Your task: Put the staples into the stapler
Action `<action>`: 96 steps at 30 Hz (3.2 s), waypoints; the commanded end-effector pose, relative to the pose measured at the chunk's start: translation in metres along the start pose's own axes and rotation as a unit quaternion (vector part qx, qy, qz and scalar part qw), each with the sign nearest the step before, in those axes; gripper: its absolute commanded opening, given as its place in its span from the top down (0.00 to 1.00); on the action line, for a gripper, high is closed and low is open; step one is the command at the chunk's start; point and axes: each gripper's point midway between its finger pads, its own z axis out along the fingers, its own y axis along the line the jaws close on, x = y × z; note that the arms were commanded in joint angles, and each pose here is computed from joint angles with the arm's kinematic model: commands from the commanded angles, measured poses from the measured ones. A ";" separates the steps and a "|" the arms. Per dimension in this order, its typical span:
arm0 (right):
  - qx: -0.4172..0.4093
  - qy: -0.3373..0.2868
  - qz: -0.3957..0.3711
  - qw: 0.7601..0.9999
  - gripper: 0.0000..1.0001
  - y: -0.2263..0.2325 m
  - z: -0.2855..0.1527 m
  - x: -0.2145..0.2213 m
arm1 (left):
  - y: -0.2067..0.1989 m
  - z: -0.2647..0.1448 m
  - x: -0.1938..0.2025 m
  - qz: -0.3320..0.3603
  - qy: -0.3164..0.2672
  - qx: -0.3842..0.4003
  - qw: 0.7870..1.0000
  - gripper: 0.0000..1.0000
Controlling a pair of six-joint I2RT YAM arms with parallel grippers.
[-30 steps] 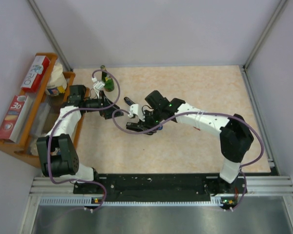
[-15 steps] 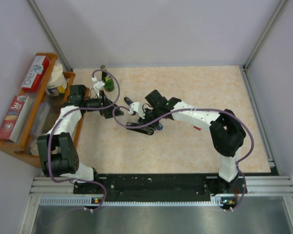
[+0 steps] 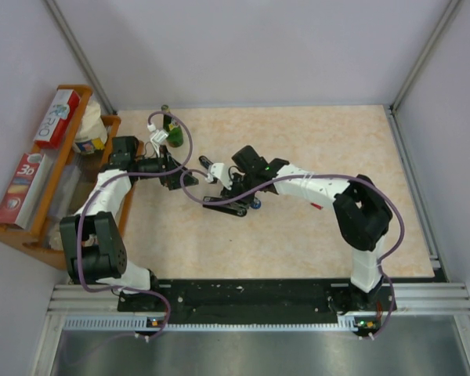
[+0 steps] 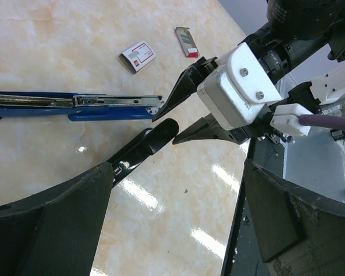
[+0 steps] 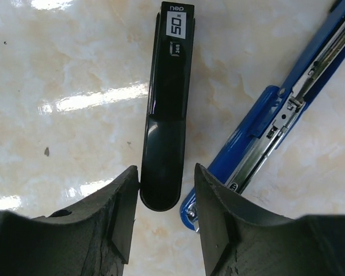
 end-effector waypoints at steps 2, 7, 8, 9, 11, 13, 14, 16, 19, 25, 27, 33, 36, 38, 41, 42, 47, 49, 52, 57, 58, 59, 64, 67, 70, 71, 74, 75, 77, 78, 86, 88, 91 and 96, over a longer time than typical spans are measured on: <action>-0.038 0.022 0.019 0.999 0.56 0.015 0.012 0.015 | -0.002 -0.002 -0.014 0.024 -0.009 0.005 1.000 0.01; -0.069 0.030 0.046 0.996 0.58 0.030 0.012 0.018 | 0.003 -0.001 -0.015 0.020 -0.009 0.004 1.000 0.01; -0.072 0.030 0.054 0.996 0.58 0.032 0.012 0.018 | 0.005 0.000 -0.014 0.017 -0.008 0.003 1.000 0.01; -0.074 0.026 0.057 0.995 0.58 0.033 0.011 0.015 | 0.007 0.000 -0.013 0.014 -0.007 0.002 1.000 0.01; -0.084 0.023 0.063 0.994 0.58 0.041 0.010 0.012 | 0.012 0.001 -0.011 0.010 -0.005 -0.003 1.000 0.01; -0.094 0.014 0.070 0.993 0.58 0.046 0.008 0.006 | 0.015 0.002 -0.010 0.006 -0.004 -0.003 1.000 0.01; -0.100 0.012 0.072 0.992 0.58 0.050 0.008 0.003 | 0.015 0.003 -0.010 0.006 -0.004 -0.003 1.000 0.01; -0.111 0.008 0.071 0.991 0.57 0.058 0.010 -0.001 | 0.016 0.003 -0.011 0.004 -0.005 -0.002 1.000 0.01; -0.133 0.007 0.064 0.989 0.56 0.071 0.014 -0.004 | 0.016 0.005 -0.012 0.008 -0.006 -0.003 1.000 0.01; -0.104 0.002 0.042 0.994 0.55 0.062 0.007 -0.012 | 0.028 0.012 -0.018 0.010 -0.003 -0.019 1.000 0.01; -0.085 -0.008 0.036 0.996 0.54 0.052 -0.007 -0.017 | 0.037 0.015 -0.022 0.006 -0.003 -0.032 0.999 0.01; -0.020 -0.027 0.020 0.999 0.51 0.018 -0.044 -0.018 | 0.061 0.032 -0.035 -0.011 0.001 -0.057 0.998 0.01; 0.008 -0.011 0.027 1.000 0.51 0.001 -0.045 0.002 | 0.075 0.040 -0.041 -0.023 -0.004 -0.078 0.997 0.01; 0.019 -0.004 0.042 0.999 0.51 -0.009 -0.044 0.016 | 0.088 0.044 -0.042 -0.030 -0.004 -0.094 0.995 0.01; 0.044 0.005 0.057 0.997 0.51 -0.025 -0.039 0.032 | 0.105 0.049 -0.046 -0.042 -0.005 -0.116 0.992 0.01; 0.053 0.010 0.062 0.997 0.51 -0.030 -0.036 0.037 | 0.112 0.051 -0.047 -0.044 -0.008 -0.124 0.991 0.01; 0.064 0.018 0.083 0.994 0.50 -0.042 -0.024 0.051 | 0.130 0.059 -0.052 -0.054 -0.018 -0.134 0.989 0.01; 0.068 0.024 0.086 0.994 0.50 -0.045 -0.020 0.055 | 0.135 0.063 -0.053 -0.045 -0.019 -0.144 0.988 0.01; 0.072 0.032 0.088 0.993 0.50 -0.049 -0.015 0.059 | 0.147 0.064 -0.059 -0.033 -0.024 -0.169 0.985 0.01; 0.074 0.039 0.091 0.992 0.50 -0.053 -0.009 0.062 | 0.159 0.077 -0.061 -0.031 -0.022 -0.186 0.982 0.01; 0.073 0.042 0.093 0.992 0.50 -0.052 -0.008 0.065 | 0.164 0.077 -0.059 -0.034 -0.021 -0.193 0.980 0.01; 0.073 0.042 0.093 0.992 0.50 -0.053 -0.007 0.065 | 0.168 0.078 -0.059 -0.034 -0.022 -0.200 0.979 0.01; 0.069 0.045 0.096 0.992 0.51 -0.053 -0.002 0.067 | 0.179 0.082 -0.058 -0.037 -0.026 -0.206 0.977 0.01; 0.068 0.044 0.099 0.992 0.53 -0.054 0.000 0.066 | 0.183 0.085 -0.058 -0.044 -0.026 -0.206 0.977 0.01; 0.064 0.042 0.102 0.992 0.55 -0.053 0.001 0.065 | 0.186 0.083 -0.059 -0.046 -0.027 -0.217 0.975 0.01; 0.063 0.041 0.103 0.992 0.56 -0.052 0.000 0.064 | 0.187 0.083 -0.059 -0.044 -0.025 -0.221 0.974 0.01; 0.063 0.040 0.106 0.992 0.57 -0.051 0.000 0.064 | 0.190 0.082 -0.053 -0.054 -0.015 -0.235 0.970 0.01; 0.062 0.039 0.107 0.992 0.58 -0.051 0.000 0.063 | 0.190 0.082 -0.052 -0.057 -0.013 -0.237 0.970 0.01; 0.062 0.038 0.109 0.991 0.59 -0.050 0.000 0.062 | 0.192 0.083 -0.049 -0.063 -0.006 -0.240 0.969 0.01; 0.061 0.036 0.110 0.991 0.59 -0.050 0.000 0.061 | 0.193 0.083 -0.048 -0.065 -0.004 -0.243 0.968 0.01; 0.054 0.030 0.120 0.991 0.63 -0.048 0.001 0.058 | 0.200 0.089 -0.037 -0.077 0.028 -0.278 0.957 0.01; 0.052 0.030 0.121 0.991 0.63 -0.047 0.002 0.059 | 0.201 0.090 -0.035 -0.077 0.039 -0.288 0.954 0.01; 0.048 0.031 0.121 0.991 0.64 -0.045 0.003 0.059 | 0.200 0.093 -0.024 -0.080 0.062 -0.295 0.950 0.01; 0.040 0.046 0.120 0.991 0.68 -0.040 0.011 0.065 | 0.197 0.095 -0.009 -0.095 0.084 -0.293 0.948 0.01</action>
